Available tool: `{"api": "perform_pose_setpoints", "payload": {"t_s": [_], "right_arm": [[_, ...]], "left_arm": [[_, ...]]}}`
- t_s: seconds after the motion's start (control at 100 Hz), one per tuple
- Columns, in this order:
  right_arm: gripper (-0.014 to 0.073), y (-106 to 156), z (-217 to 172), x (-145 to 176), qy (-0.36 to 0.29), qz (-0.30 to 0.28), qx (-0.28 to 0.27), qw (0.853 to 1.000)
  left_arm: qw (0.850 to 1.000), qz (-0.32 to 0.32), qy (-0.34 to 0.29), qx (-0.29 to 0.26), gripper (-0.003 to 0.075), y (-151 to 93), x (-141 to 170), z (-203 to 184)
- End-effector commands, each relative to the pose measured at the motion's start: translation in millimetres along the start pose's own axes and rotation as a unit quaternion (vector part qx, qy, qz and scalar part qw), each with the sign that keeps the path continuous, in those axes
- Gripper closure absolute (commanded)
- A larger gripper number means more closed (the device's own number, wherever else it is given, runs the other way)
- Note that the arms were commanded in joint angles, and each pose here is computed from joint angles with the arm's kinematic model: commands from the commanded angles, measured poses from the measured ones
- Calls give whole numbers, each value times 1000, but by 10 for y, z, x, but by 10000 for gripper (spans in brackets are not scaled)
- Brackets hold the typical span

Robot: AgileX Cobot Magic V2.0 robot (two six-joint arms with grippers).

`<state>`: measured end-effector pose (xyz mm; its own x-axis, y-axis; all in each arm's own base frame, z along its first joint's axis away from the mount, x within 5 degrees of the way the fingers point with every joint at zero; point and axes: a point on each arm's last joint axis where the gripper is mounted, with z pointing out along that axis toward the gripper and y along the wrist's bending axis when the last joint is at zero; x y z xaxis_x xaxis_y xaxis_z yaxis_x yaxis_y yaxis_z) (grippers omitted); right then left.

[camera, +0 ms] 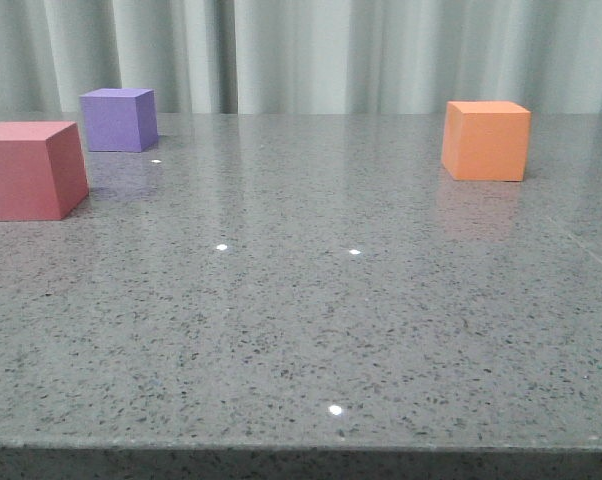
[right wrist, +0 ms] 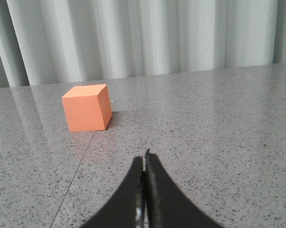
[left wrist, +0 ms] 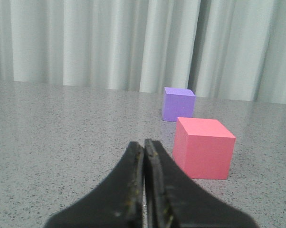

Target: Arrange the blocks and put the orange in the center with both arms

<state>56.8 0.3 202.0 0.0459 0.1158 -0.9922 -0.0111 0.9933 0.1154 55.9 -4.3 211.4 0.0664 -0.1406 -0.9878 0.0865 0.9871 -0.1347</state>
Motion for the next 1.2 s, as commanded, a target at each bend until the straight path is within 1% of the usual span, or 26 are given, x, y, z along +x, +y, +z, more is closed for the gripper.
{"api": "perform_pose_setpoints", "payload": {"t_s": [0.0,0.2,0.34,0.43,0.51,0.62,0.71,0.75,0.76,0.8,0.82,0.85,0.89,0.9,0.99,1.1,1.19], "right_arm": [[663,24,-31,-165,-68,-12,-9,998],[663,26,-32,-173,-72,-12,-10,997],[663,37,-46,-258,-87,-12,-12,996],[663,48,-68,-381,-90,-12,-10,996],[663,58,-80,-514,-76,-6,-6,997],[663,85,-82,-790,-58,2,-2,998],[663,110,-40,-1048,-28,3,4,1000],[663,118,10,-1150,0,3,10,1000],[663,122,1,-1183,-5,3,9,1000],[663,132,45,-1297,18,3,13,1000],[663,135,91,-1340,38,3,17,999],[663,144,113,-1425,44,4,18,999],[663,151,202,-1512,75,4,23,997],[663,154,194,-1541,70,4,23,997],[663,170,386,-1721,119,4,31,992],[663,181,595,-1815,168,8,38,985],[663,186,753,-1818,206,13,41,978]], "left_arm": [[1000,-4,-23,4,741,7,66,-1],[1000,-4,-23,4,741,7,66,-1],[1000,-4,-23,4,741,7,66,-1],[1000,-4,-23,4,741,7,66,-1],[1000,-4,-23,4,741,7,66,-1],[1000,-4,-23,4,741,7,66,-1],[1000,-4,-23,4,741,7,66,-1],[1000,-4,-23,4,741,7,66,-1],[1000,-4,-23,4,741,7,66,-1],[1000,-4,-23,4,741,7,66,-1],[1000,-4,-23,4,741,7,66,-1],[1000,-4,-23,4,741,7,66,-1],[1000,-4,-23,4,741,7,66,-1],[1000,-4,-23,4,741,7,66,-1],[1000,-4,-23,4,741,7,66,-1],[1000,-4,-23,4,741,7,66,-1],[1000,-4,-23,4,741,7,66,-1]]}}
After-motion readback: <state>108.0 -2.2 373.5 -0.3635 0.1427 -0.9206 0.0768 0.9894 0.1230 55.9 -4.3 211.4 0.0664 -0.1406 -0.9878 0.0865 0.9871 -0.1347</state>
